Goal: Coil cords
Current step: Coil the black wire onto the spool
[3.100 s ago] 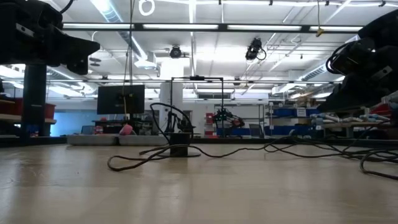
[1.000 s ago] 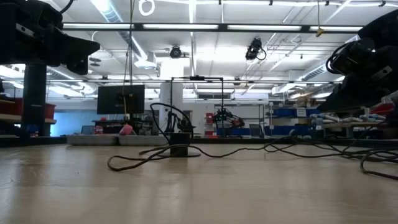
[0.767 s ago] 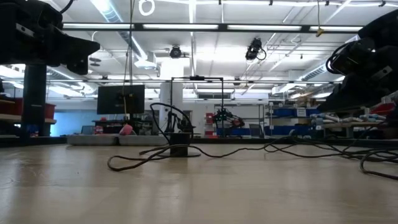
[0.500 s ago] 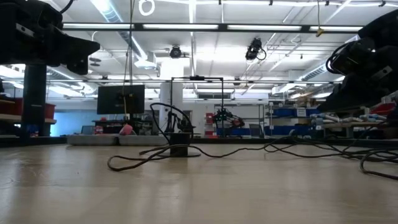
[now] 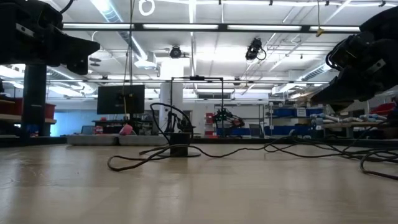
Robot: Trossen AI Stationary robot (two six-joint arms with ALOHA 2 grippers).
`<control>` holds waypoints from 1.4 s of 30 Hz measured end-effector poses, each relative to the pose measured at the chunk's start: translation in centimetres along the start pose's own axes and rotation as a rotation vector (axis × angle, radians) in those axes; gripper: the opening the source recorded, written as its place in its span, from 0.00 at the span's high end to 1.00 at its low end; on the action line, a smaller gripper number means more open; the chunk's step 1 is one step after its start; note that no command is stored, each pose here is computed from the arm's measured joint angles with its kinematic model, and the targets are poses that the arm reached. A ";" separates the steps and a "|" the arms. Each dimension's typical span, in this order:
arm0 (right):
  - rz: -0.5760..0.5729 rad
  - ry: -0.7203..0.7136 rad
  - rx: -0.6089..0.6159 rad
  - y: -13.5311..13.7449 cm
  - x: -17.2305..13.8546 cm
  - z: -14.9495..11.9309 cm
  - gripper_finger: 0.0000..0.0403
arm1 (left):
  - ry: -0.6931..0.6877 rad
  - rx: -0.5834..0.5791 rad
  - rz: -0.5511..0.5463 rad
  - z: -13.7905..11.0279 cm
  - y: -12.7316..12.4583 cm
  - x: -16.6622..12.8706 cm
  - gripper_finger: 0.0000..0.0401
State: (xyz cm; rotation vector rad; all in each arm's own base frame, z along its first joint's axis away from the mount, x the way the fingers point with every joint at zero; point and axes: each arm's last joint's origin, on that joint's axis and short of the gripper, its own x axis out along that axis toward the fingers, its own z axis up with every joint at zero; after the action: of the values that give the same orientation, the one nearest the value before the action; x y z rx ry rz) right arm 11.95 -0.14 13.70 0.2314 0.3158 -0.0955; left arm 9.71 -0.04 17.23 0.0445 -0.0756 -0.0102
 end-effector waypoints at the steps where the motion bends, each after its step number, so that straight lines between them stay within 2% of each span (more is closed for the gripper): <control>1: -0.012 -0.004 0.010 0.0 0.0 0.0 0.98 | 0.000 0.000 0.000 0.0 0.0 0.0 0.99; 4: -0.078 -0.023 0.056 -0.2 0.0 0.1 0.99 | 0.000 0.000 0.000 0.0 0.0 0.0 0.99; 7: -0.122 -0.032 0.043 -0.3 0.0 0.3 0.99 | 0.000 0.000 0.000 0.0 0.0 0.0 0.99; 13: -0.140 -0.074 -0.032 0.5 0.2 3.8 1.00 | 0.000 0.000 0.000 0.0 0.0 0.0 0.99; 19: -0.110 0.030 -0.100 2.6 1.9 7.3 1.00 | 0.000 0.000 0.000 0.0 0.0 0.0 0.99; 25: -0.182 0.176 -0.227 4.6 4.6 9.7 1.00 | 0.000 0.000 0.000 0.0 0.0 0.0 0.99; 30: -0.221 0.216 -0.256 4.8 5.8 10.4 1.00 | 0.000 0.000 0.000 0.0 0.0 0.0 0.99; 37: -0.220 0.223 -0.239 4.9 6.1 10.3 0.99 | 0.000 0.000 0.000 0.0 0.0 0.0 0.99; 42: -0.210 0.177 -0.116 5.0 6.3 10.6 0.99 | 0.000 0.000 0.000 0.0 0.0 0.0 0.99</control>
State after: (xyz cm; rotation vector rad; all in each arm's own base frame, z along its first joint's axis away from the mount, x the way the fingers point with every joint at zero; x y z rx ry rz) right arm 21.68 1.84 22.52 0.0910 0.5200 -0.2645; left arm 9.71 -0.03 17.24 0.0445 -0.0757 -0.0098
